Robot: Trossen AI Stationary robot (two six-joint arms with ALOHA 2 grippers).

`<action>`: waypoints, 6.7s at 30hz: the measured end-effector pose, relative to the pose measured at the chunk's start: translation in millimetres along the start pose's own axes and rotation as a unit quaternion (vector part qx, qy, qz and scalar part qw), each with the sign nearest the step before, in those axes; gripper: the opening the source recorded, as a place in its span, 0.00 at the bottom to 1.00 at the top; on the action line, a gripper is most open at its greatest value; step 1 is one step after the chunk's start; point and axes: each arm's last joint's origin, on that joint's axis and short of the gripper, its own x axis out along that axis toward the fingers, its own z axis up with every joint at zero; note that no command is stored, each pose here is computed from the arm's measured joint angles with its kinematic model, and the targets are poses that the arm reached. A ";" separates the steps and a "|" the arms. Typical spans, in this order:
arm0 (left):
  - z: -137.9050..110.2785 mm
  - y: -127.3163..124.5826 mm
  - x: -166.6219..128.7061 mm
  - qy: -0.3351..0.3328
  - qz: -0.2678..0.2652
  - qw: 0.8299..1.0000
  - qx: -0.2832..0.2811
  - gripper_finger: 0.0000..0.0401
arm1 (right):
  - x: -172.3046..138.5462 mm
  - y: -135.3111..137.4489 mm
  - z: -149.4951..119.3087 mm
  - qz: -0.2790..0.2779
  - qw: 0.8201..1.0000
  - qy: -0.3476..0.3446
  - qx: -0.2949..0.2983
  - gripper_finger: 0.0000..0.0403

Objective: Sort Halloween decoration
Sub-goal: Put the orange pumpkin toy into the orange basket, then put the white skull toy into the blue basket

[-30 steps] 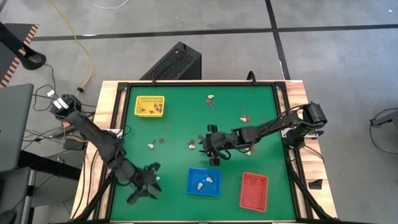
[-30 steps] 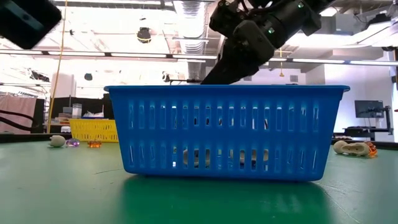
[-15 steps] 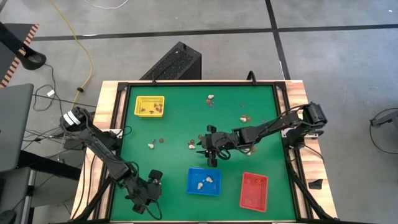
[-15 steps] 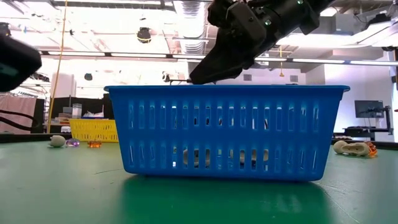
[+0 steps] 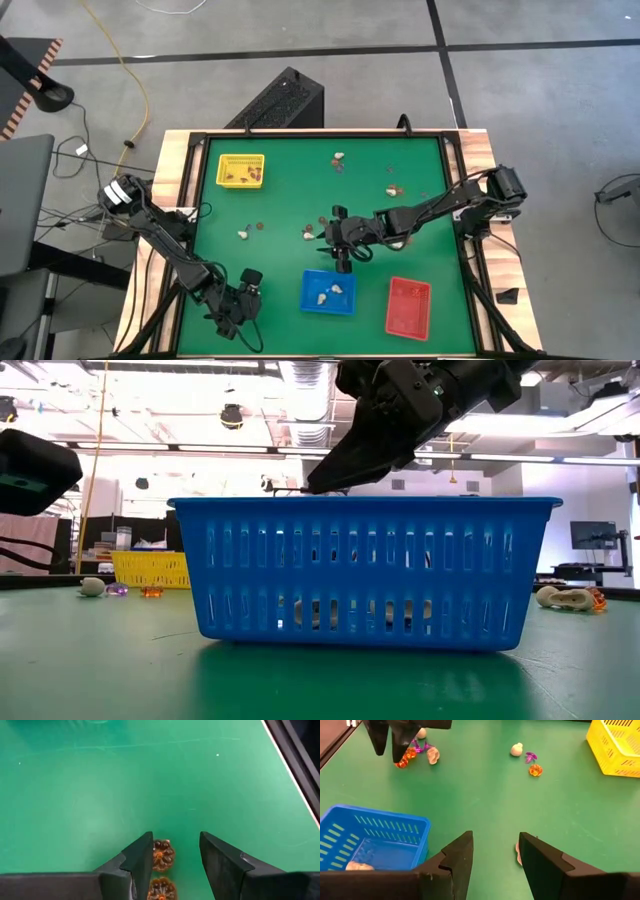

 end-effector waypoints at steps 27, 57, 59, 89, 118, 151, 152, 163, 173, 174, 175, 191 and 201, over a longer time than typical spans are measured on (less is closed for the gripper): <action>-10.0 2.3 12.8 0.036 0.031 0.999 0.013 0.32 | -11.0 -1.8 -1.4 -0.002 0.999 0.034 0.006 0.47; 93.3 65.5 -1.5 -0.293 0.062 0.940 0.161 0.24 | -152.9 54.7 8.8 -0.027 0.998 0.040 0.026 0.47; 100.7 80.7 1.2 -0.329 0.056 0.928 0.164 0.24 | -154.8 54.8 9.1 -0.041 0.998 0.033 0.019 0.47; 266.4 151.6 167.3 -0.334 0.053 0.931 0.136 0.24 | -189.7 27.9 2.0 -0.185 0.981 0.022 0.055 0.47; 225.3 141.8 -34.2 0.072 0.321 0.936 0.122 0.55 | -156.6 34.1 -10.3 -0.222 0.971 0.086 0.012 0.47; 25.4 125.6 -154.3 -0.495 0.200 0.844 0.043 0.55 | -82.3 -19.7 -62.5 -0.226 0.820 0.409 0.332 0.47; 25.3 125.5 -153.9 -0.494 0.200 0.845 0.043 0.55 | -80.4 -20.3 -64.3 -0.227 0.815 0.416 0.334 0.47; 24.6 125.6 -152.5 -0.489 0.195 0.849 0.036 0.55 | -71.3 -26.0 -70.9 -0.194 0.820 0.456 0.288 0.47; 23.1 125.9 -149.9 -0.477 0.192 0.857 0.029 0.55 | -70.9 -38.1 -81.0 -0.172 0.811 0.480 0.287 0.47; 23.1 125.9 -149.9 -0.477 0.192 0.857 0.029 0.55 | -70.5 -39.5 -84.2 -0.170 0.810 0.482 0.288 0.47; 23.1 125.9 -149.9 -0.477 0.192 0.857 0.029 0.55 | -70.2 -41.0 -87.7 -0.167 0.808 0.485 0.292 0.47; 22.0 126.3 -148.2 -0.468 0.193 0.862 0.024 0.55 | -68.3 -42.2 -113.3 -0.158 0.801 0.488 0.309 0.47; 21.8 126.3 -147.9 -0.467 0.193 0.863 0.024 0.55 | -67.4 -42.2 -113.0 -0.150 0.808 0.485 0.298 0.47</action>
